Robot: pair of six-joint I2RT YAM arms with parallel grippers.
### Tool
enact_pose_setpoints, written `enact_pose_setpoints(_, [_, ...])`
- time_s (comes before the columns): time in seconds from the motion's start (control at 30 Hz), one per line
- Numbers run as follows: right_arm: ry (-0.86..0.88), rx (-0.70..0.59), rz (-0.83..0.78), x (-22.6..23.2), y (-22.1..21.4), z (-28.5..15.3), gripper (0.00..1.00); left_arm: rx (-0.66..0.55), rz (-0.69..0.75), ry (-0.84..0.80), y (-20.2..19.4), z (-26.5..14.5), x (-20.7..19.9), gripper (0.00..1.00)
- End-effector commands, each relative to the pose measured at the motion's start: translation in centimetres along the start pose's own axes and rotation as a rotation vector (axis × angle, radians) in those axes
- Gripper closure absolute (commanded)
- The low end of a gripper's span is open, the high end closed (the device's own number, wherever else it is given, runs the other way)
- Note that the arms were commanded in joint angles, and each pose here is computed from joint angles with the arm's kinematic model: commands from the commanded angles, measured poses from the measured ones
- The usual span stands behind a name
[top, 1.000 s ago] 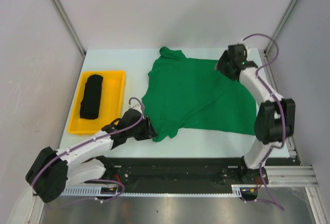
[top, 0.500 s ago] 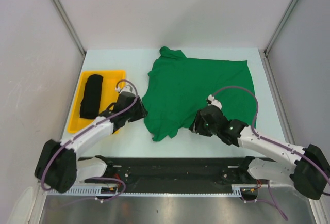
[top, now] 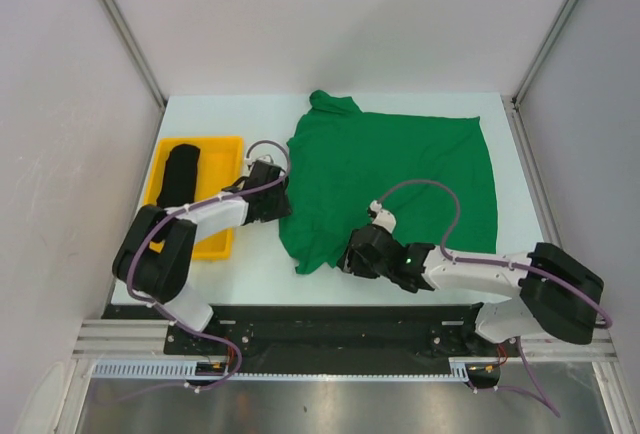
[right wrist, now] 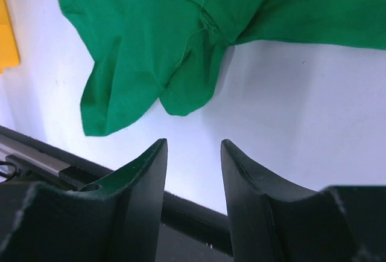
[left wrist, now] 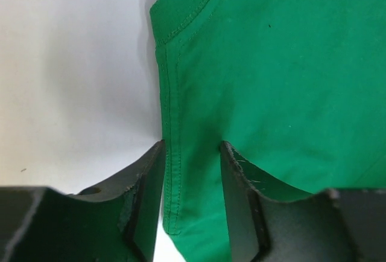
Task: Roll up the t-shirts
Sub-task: Flatten out the T-shirt at the center of the board.
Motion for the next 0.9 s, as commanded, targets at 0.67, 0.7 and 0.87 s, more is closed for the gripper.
enact_pose_setpoints(0.67, [-0.072, -0.029, -0.036, 0.4, -0.3, 3.9, 0.97, -0.044, 0.065, 0.153, 2.3, 1.4, 0.5, 0.96])
enact_pose_setpoints(0.7, [-0.084, -0.020, -0.039, 0.1, 0.0, 3.5, 1.00, -0.043, 0.079, 0.164, 2.4, 1.4, 0.6, 0.97])
enact_pose_setpoints(0.87, [-0.096, 0.066, -0.127, -0.7, 0.8, 1.2, 1.00, -0.037, 0.103, 0.218, 2.7, 1.2, 1.1, 1.00])
Point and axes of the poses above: each gripper's point midway between its finger pads, its own z axis out along the fingers, its own x axis along the line the jaws close on, y = z × x, the point moved 10 cm from there along -z, back along the fingers, and after that the axes turned 8 degrees about z, right-handed, at the moved point
